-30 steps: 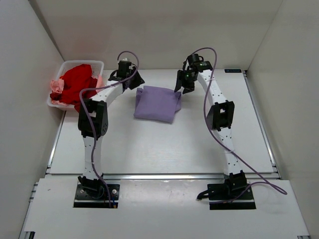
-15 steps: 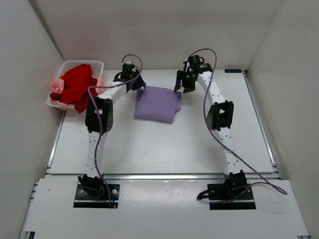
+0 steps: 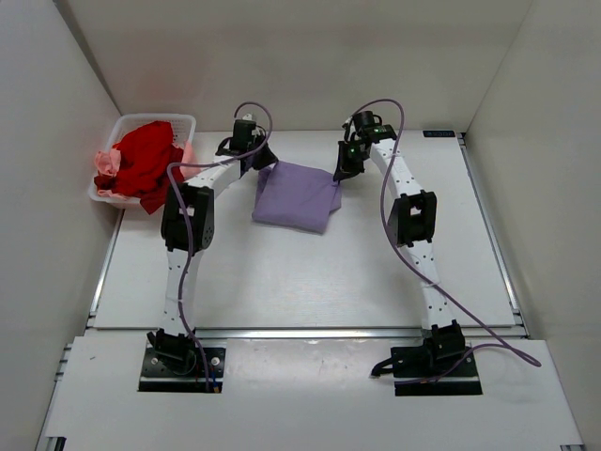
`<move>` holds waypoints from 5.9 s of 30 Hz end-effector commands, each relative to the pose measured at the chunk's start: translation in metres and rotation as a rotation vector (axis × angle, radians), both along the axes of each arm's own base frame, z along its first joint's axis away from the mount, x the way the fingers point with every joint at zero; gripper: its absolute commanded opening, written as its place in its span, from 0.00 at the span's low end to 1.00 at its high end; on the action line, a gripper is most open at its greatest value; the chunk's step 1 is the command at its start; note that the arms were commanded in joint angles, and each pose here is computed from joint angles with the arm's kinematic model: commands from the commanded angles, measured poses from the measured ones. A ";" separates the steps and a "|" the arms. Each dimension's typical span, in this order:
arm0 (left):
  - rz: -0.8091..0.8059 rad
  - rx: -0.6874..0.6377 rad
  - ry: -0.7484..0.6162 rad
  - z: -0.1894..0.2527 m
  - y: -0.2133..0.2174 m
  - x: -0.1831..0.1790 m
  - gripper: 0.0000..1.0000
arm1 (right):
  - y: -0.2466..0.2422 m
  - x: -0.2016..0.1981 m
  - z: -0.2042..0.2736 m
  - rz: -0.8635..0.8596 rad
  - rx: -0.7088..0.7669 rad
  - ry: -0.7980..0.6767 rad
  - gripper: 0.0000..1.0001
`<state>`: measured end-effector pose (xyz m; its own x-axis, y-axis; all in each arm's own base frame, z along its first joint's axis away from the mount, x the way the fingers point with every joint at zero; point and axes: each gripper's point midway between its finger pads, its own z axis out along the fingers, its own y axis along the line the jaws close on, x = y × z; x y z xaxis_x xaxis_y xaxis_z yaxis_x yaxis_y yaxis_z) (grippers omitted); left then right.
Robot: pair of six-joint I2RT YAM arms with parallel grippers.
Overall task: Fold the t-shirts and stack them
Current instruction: Smooth out wrinkles on the folded tshirt
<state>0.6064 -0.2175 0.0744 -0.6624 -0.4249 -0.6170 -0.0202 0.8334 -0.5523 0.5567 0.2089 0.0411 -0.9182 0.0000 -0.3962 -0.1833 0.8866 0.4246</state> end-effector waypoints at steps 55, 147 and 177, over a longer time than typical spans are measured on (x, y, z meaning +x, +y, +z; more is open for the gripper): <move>0.017 -0.284 0.001 0.033 0.016 -0.021 0.55 | 0.032 -0.030 0.111 0.092 -0.002 -0.151 0.00; -0.028 -0.193 -0.046 0.100 0.001 -0.042 0.00 | 0.026 -0.039 0.139 0.087 0.003 -0.178 0.00; -0.055 -0.162 -0.217 0.152 0.054 -0.252 0.00 | 0.033 -0.226 0.166 0.069 -0.088 -0.237 0.00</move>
<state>0.3623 -0.1628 0.2119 -0.5827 -0.5092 -0.6334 0.1067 0.7248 -0.6807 0.3228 0.2460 0.1657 -0.8593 -0.2691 -0.4349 -0.3603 0.9221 0.1414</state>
